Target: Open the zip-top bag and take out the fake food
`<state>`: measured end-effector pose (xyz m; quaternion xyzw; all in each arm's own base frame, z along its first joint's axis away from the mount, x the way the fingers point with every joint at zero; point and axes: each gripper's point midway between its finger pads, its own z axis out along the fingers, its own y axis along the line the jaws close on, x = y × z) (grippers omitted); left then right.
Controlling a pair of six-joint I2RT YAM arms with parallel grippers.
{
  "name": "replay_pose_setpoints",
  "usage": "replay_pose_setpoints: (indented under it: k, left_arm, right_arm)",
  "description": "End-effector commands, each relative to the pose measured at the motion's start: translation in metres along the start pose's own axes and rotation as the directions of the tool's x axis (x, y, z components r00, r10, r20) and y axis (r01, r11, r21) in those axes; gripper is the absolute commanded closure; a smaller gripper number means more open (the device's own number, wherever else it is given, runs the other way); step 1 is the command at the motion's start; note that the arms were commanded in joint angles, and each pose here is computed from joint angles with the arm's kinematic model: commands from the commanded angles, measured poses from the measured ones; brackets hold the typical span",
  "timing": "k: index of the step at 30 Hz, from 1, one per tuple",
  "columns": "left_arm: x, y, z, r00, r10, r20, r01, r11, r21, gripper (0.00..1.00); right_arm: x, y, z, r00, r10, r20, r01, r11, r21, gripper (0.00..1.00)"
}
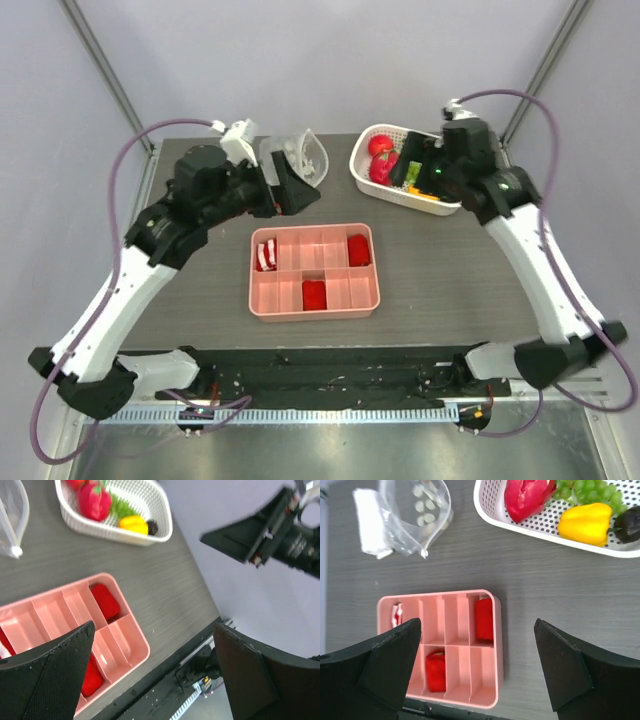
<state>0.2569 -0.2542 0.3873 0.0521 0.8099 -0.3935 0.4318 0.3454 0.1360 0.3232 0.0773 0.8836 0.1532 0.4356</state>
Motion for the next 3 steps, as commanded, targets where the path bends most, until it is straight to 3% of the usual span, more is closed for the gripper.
replay_pose_setpoints:
  k: [1, 3]
  left_arm:
    - [-0.040, -0.028, -0.051, 0.981, 0.068, 0.181, -0.084, 0.993, 0.083, 0.00]
    - [-0.049, -0.041, -0.074, 0.971, 0.060, 0.233, -0.090, 0.988, 0.123, 0.00]
  right_arm:
    - [-0.009, -0.014, -0.072, 0.985, 0.105, 0.139, -0.102, 0.994, -0.035, 0.00]
    - [-0.020, -0.010, -0.103, 0.971, 0.122, 0.206, -0.108, 0.991, -0.079, 0.00]
